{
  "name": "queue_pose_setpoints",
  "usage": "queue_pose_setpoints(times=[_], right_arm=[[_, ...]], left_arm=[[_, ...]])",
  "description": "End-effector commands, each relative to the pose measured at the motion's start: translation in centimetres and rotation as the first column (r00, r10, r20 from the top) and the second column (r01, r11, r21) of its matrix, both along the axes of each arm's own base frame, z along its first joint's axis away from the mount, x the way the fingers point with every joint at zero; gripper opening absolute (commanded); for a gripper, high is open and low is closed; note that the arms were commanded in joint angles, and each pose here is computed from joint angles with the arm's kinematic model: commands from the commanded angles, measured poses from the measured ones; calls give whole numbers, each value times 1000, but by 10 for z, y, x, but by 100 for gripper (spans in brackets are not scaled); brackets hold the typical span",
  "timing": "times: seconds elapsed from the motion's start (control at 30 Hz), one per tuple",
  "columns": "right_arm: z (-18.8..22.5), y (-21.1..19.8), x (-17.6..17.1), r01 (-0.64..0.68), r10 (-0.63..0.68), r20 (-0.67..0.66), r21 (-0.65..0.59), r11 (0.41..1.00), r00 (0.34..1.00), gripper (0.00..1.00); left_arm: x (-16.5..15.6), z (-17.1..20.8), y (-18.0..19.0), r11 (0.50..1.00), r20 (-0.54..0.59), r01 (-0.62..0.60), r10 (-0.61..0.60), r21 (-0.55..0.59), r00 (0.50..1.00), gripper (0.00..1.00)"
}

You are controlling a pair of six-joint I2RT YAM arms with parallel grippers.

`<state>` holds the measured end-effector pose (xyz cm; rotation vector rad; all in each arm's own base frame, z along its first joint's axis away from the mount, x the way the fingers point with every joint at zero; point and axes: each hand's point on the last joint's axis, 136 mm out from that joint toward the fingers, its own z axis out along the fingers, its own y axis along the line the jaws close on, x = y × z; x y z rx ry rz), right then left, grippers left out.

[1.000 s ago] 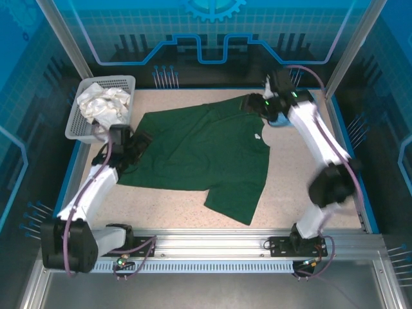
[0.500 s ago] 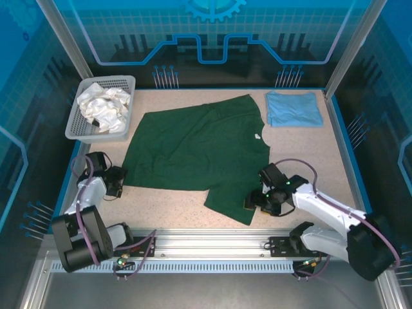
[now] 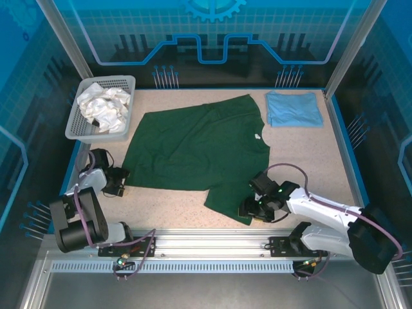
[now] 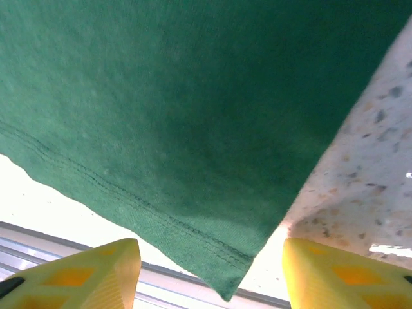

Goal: Fold and stack the t-shirts

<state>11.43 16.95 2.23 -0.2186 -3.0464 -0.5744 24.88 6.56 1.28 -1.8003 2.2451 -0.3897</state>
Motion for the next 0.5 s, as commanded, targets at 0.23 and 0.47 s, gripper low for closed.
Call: queue_pose_setpoints(times=[0.23,0.47], right_arm=[[-8,18,12,-28,28,5,-109,994,1000,44],[-7,18,17,-23,27,25,-127,992,999,23]], left_arm=[[29,-16,3,992,24,77,-80,100,997,42],[37,-9,2,990,60,93,-100,107,993,32]])
